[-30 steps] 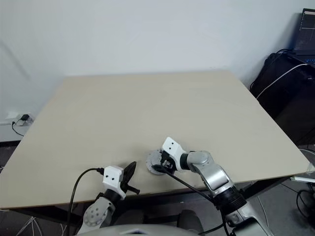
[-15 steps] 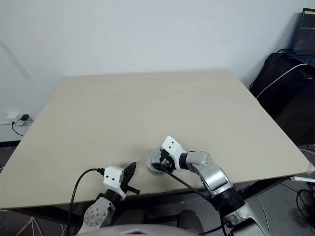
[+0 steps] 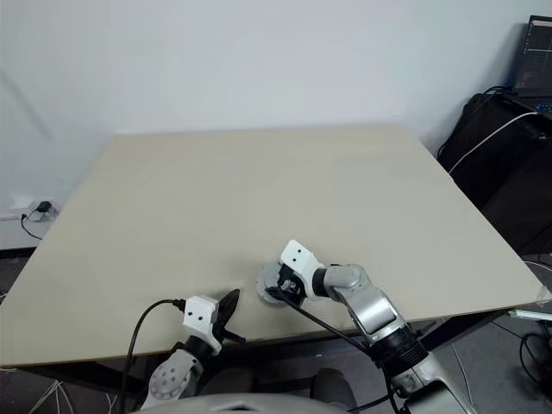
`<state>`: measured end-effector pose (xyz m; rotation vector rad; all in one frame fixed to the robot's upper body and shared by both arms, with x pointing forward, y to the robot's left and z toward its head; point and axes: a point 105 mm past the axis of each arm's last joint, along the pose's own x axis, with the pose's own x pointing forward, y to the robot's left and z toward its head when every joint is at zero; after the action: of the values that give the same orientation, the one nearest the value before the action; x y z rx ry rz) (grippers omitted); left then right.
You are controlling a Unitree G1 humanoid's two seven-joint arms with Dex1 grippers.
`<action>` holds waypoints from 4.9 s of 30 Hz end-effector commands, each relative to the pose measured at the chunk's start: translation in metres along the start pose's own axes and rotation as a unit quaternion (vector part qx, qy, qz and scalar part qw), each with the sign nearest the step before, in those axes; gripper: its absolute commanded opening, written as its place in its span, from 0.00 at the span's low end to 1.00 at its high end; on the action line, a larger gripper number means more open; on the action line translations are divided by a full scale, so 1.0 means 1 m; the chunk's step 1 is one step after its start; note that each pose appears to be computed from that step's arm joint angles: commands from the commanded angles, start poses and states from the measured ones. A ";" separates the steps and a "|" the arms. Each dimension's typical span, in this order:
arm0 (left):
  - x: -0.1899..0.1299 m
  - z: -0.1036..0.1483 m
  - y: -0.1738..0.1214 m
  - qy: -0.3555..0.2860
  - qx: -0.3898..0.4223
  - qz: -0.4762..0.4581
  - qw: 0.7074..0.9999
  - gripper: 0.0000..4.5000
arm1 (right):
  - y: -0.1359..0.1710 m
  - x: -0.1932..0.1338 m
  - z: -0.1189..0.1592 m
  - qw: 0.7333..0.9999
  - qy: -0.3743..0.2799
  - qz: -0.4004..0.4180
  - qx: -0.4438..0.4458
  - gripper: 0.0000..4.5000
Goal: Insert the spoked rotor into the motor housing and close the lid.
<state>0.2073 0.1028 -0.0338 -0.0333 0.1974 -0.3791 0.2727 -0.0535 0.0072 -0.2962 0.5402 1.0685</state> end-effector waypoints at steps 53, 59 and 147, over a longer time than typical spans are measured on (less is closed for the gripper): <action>0.065 0.061 0.003 0.110 -0.058 -0.256 0.959 0.00 | -0.007 0.000 -0.024 0.995 0.083 -0.041 0.022 0.72; 0.066 0.060 -0.004 0.140 -0.065 -0.291 0.944 0.00 | -0.006 -0.001 -0.025 0.995 0.083 -0.044 0.025 0.72; 0.056 0.027 -0.015 0.227 -0.035 -0.304 0.925 0.00 | 0.022 -0.015 -0.005 0.790 -0.105 0.085 0.598 0.99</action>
<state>0.2689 0.0680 0.0003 -0.0842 0.5872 -1.0018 0.2448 -0.0781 -0.0040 0.9567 0.9742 0.6140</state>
